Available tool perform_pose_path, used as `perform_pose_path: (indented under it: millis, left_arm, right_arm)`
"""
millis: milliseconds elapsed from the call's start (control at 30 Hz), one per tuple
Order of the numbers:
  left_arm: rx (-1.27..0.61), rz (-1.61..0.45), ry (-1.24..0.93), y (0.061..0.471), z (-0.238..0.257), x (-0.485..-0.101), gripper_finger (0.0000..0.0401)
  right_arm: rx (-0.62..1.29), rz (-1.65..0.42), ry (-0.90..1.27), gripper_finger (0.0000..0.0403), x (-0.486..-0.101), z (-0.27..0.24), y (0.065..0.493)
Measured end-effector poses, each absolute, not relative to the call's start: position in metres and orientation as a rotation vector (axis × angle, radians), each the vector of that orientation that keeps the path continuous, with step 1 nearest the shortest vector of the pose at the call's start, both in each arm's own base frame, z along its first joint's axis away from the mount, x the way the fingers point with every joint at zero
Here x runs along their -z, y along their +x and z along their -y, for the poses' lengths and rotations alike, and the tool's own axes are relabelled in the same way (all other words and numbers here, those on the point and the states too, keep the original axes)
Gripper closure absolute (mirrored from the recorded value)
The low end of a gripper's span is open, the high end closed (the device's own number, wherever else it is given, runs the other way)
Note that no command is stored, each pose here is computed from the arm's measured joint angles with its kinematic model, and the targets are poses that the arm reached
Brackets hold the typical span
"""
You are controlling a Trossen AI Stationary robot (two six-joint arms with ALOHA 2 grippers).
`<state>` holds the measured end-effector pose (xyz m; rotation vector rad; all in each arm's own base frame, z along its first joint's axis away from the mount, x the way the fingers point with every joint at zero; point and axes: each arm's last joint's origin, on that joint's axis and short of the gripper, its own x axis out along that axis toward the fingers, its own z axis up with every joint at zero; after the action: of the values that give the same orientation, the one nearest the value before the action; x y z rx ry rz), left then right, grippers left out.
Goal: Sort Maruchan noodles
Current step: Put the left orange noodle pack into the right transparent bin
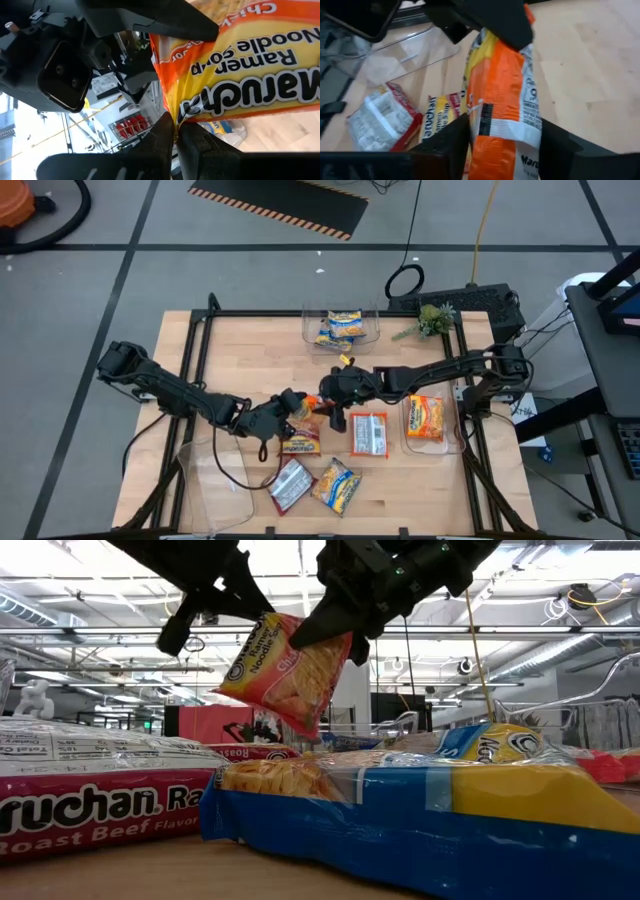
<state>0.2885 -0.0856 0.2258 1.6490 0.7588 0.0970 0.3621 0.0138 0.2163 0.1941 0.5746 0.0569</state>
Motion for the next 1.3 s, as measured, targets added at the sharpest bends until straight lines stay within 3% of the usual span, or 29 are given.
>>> perform_pose_path:
  millis: [267,567,1033,1300]
  left_arm:
    - [-0.118,-0.745,1.575,0.289,0.085,-0.226,0.0384]
    - [-0.173,-0.711,1.455,0.290,0.085,-0.227,0.0380]
    - [-0.451,-0.557,1.254,0.291,0.096,-0.248,0.0207]
    - [-0.585,-0.480,1.123,0.283,0.100,-0.268,0.0185]
  right_arm:
    - [-0.062,-0.574,0.178,0.0285,-0.216,-0.013,0.362]
    - [-0.062,-0.573,0.169,0.0287,-0.217,-0.012,0.362]
    - [-0.055,-0.611,0.152,0.0296,-0.249,-0.011,0.334]
    - [-0.017,-0.652,0.170,0.0297,-0.270,-0.010,0.308]
